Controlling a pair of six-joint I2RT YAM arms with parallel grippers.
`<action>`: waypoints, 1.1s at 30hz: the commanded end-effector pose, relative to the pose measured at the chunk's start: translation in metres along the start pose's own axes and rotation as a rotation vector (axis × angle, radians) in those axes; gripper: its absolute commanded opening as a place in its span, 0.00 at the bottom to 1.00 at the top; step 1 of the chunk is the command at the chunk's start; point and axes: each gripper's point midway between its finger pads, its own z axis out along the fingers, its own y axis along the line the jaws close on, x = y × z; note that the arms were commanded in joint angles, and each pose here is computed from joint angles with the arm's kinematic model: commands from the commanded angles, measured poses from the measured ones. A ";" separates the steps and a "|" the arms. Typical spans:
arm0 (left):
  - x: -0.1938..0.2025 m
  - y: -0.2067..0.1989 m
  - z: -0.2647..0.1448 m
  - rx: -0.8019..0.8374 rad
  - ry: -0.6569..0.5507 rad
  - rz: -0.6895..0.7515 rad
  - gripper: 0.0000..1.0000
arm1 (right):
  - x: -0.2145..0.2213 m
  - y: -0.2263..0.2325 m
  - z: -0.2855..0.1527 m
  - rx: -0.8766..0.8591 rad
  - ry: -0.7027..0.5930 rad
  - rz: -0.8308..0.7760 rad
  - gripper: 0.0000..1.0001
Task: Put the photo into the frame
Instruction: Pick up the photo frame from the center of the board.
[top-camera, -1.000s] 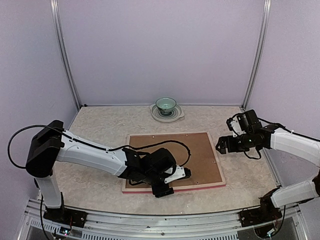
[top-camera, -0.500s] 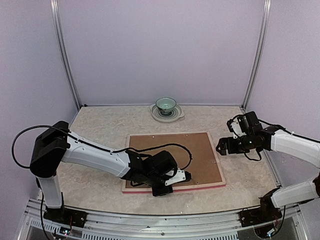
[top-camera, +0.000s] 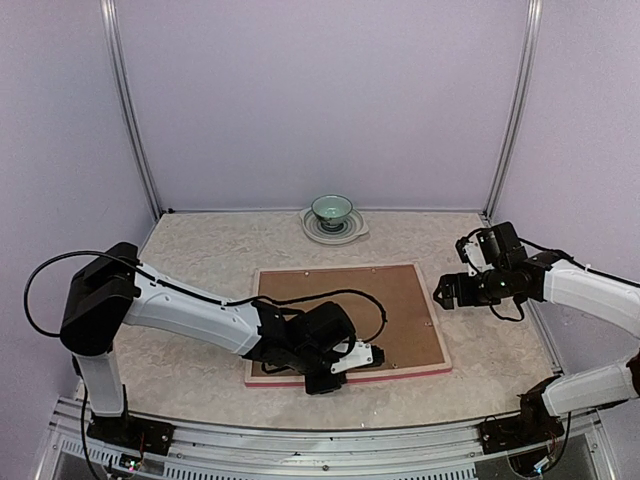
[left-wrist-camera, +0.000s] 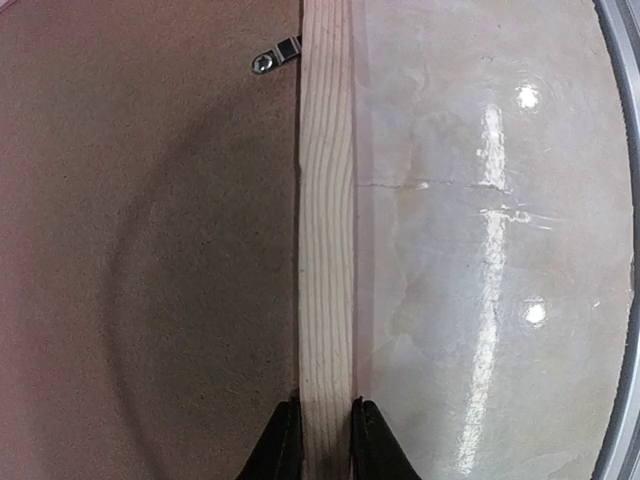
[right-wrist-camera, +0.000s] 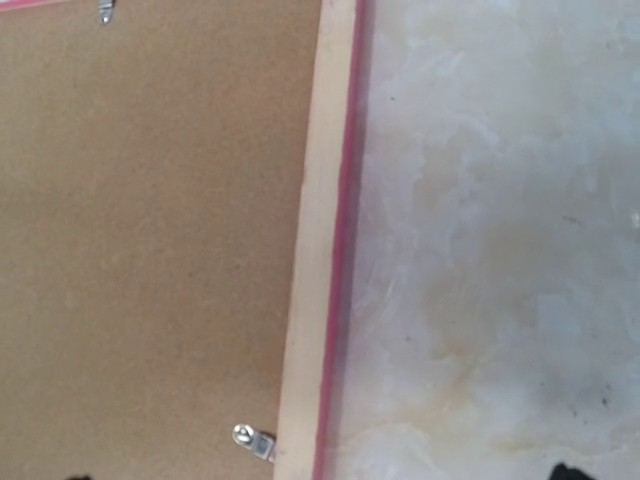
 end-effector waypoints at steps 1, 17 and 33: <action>-0.008 0.000 0.004 0.022 -0.024 -0.011 0.15 | -0.006 -0.005 -0.006 0.012 -0.037 0.022 0.99; -0.026 0.014 -0.016 0.011 -0.067 -0.073 0.00 | -0.009 0.000 -0.018 -0.058 -0.055 0.109 0.99; -0.067 0.037 -0.071 -0.044 -0.211 -0.092 0.00 | 0.041 0.019 0.013 -0.320 0.102 0.347 0.95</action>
